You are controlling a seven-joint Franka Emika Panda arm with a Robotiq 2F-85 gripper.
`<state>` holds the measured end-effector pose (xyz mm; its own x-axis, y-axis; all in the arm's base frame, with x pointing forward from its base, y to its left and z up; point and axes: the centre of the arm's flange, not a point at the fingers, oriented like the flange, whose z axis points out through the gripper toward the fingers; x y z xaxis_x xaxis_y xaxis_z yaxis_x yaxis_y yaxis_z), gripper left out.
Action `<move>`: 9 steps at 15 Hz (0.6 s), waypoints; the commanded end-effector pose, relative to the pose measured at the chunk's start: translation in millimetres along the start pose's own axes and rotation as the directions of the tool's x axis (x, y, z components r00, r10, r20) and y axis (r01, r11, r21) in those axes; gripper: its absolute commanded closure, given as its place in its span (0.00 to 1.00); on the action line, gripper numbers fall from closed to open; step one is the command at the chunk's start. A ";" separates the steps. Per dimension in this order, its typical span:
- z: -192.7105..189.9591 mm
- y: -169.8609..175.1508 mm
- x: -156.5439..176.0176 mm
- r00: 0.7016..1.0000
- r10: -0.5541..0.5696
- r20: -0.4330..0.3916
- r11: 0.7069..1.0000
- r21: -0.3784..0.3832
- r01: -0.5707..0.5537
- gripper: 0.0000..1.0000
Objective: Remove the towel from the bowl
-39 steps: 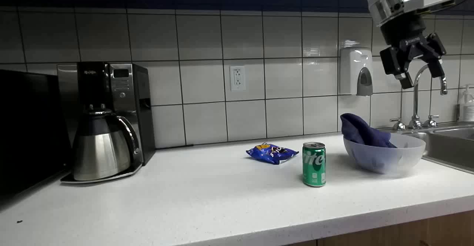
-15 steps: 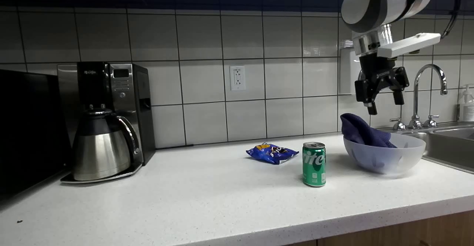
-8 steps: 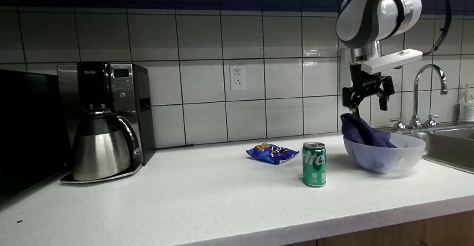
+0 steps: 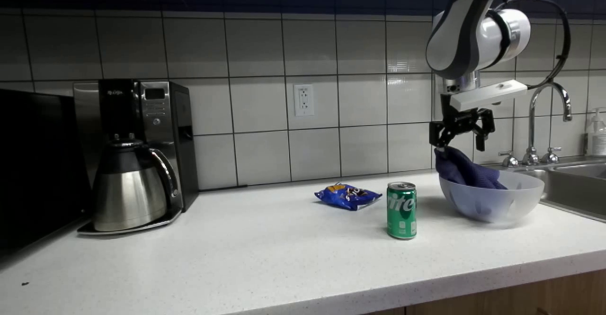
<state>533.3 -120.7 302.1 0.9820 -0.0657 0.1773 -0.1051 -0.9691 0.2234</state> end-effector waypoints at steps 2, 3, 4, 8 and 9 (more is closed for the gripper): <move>12.7 -10.3 6.5 1.000 0.009 -0.029 1.000 -0.017 -0.010 0.00; 14.7 -11.1 5.8 1.000 0.008 -0.028 1.000 -0.017 -0.008 0.00; 15.8 -11.2 4.9 1.000 0.007 -0.025 1.000 -0.016 -0.008 0.00; 19.1 -7.8 -0.5 1.000 0.011 -0.008 1.000 -0.021 -0.011 0.00; 20.3 -6.6 -1.4 1.000 0.012 -0.005 1.000 -0.022 -0.012 0.00</move>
<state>536.2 -117.8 283.3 0.9817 -0.0654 0.1790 -0.1052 -0.9693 0.2224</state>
